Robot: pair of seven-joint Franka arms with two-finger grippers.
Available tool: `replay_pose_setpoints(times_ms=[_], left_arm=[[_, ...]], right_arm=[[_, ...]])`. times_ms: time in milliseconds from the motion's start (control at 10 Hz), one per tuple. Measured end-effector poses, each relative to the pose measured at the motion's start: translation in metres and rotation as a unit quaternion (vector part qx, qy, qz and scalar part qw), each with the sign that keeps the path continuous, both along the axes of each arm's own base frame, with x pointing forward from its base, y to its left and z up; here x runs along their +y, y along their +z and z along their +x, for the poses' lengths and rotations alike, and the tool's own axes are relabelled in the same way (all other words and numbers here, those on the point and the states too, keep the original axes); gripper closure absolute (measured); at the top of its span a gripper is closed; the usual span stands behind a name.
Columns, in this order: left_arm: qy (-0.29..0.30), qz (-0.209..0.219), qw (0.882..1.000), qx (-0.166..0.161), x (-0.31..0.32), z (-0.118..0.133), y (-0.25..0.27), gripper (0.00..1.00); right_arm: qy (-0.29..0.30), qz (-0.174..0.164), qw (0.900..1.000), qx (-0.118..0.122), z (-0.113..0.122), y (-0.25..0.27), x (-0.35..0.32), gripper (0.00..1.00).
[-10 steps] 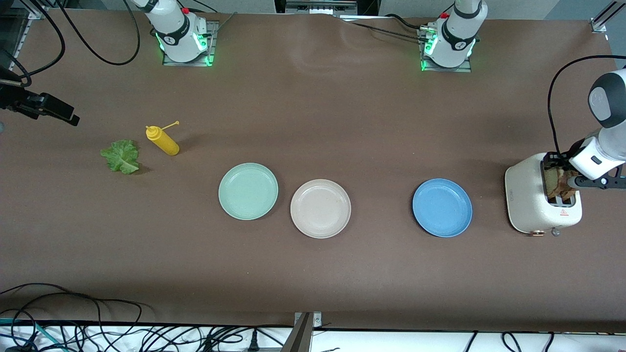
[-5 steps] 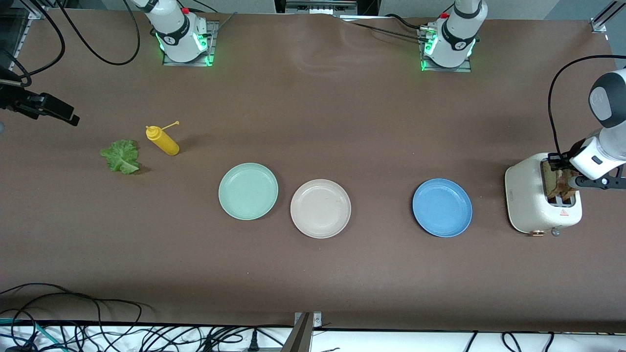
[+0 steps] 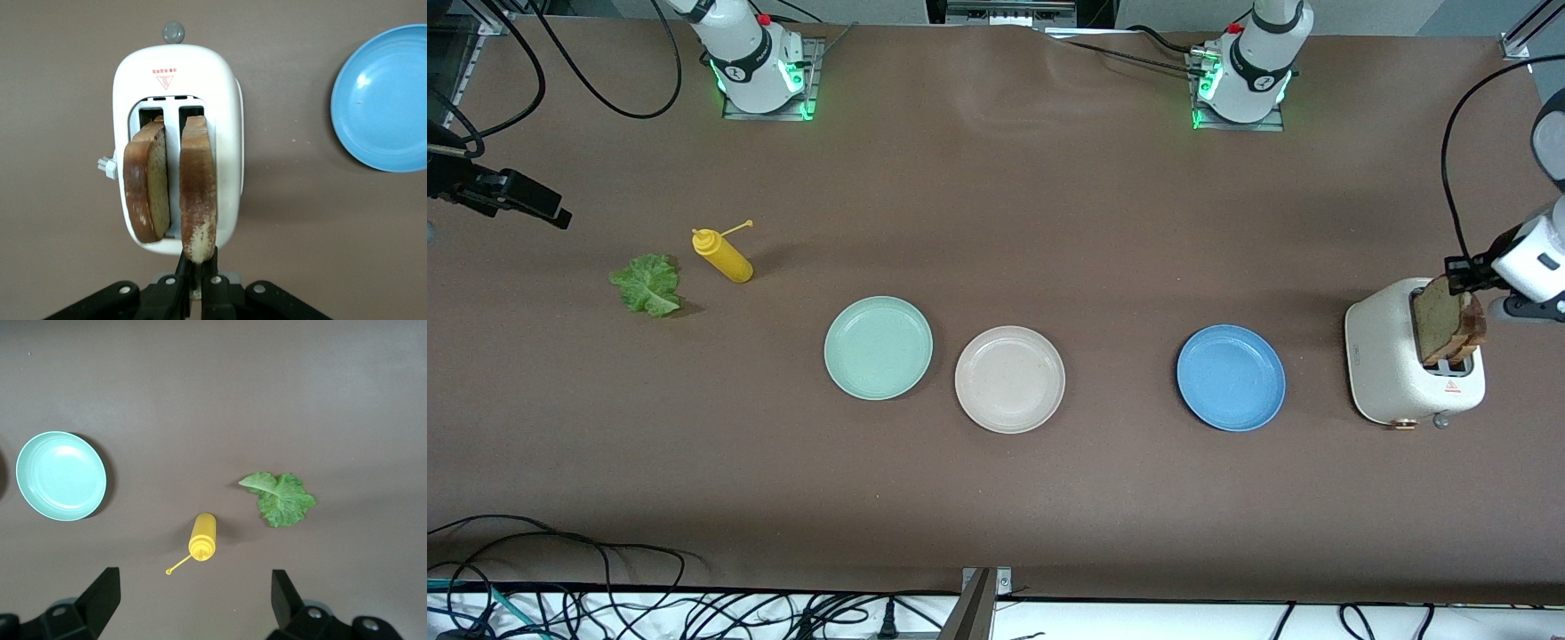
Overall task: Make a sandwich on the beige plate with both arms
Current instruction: 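Grasp the toast slice with the left gripper and lift it out, then carry the toast with the left gripper over the beige plate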
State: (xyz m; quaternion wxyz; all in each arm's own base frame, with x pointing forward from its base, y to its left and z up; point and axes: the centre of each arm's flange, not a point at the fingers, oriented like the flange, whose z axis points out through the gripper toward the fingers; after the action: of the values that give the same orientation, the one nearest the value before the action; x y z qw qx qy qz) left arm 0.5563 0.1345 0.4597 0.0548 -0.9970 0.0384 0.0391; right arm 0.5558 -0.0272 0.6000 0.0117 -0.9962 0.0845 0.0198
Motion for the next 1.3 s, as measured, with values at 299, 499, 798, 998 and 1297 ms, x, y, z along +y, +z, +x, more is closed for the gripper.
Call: replay_pose_setpoints(times_ms=[299,499,798,998,1297], left_arm=[[-0.021,-0.02,1.0,-0.003,-0.039,-0.004,0.04,0.92],[-0.026,-0.074,0.997,-0.007,-0.078,0.002,0.037,0.92],[0.008,-0.193,0.981,0.026,-0.146,0.016,-0.005,0.92],[0.03,-0.28,0.957,0.061,-0.203,0.027,-0.046,0.92],[0.055,-0.382,0.918,0.09,-0.287,0.046,-0.093,0.92]], right_arm=[[0.0,0.0,1.0,0.0,0.0,0.0,0.0,0.0],[0.0,0.0,1.0,0.0,0.0,0.0,0.0,0.0],[0.0,0.0,1.0,0.001,0.0,-0.001,0.0,0.0],[0.0,0.0,1.0,0.002,0.001,-0.002,0.0,0.0],[0.0,0.0,1.0,0.003,0.002,-0.004,0.0,0.0]])
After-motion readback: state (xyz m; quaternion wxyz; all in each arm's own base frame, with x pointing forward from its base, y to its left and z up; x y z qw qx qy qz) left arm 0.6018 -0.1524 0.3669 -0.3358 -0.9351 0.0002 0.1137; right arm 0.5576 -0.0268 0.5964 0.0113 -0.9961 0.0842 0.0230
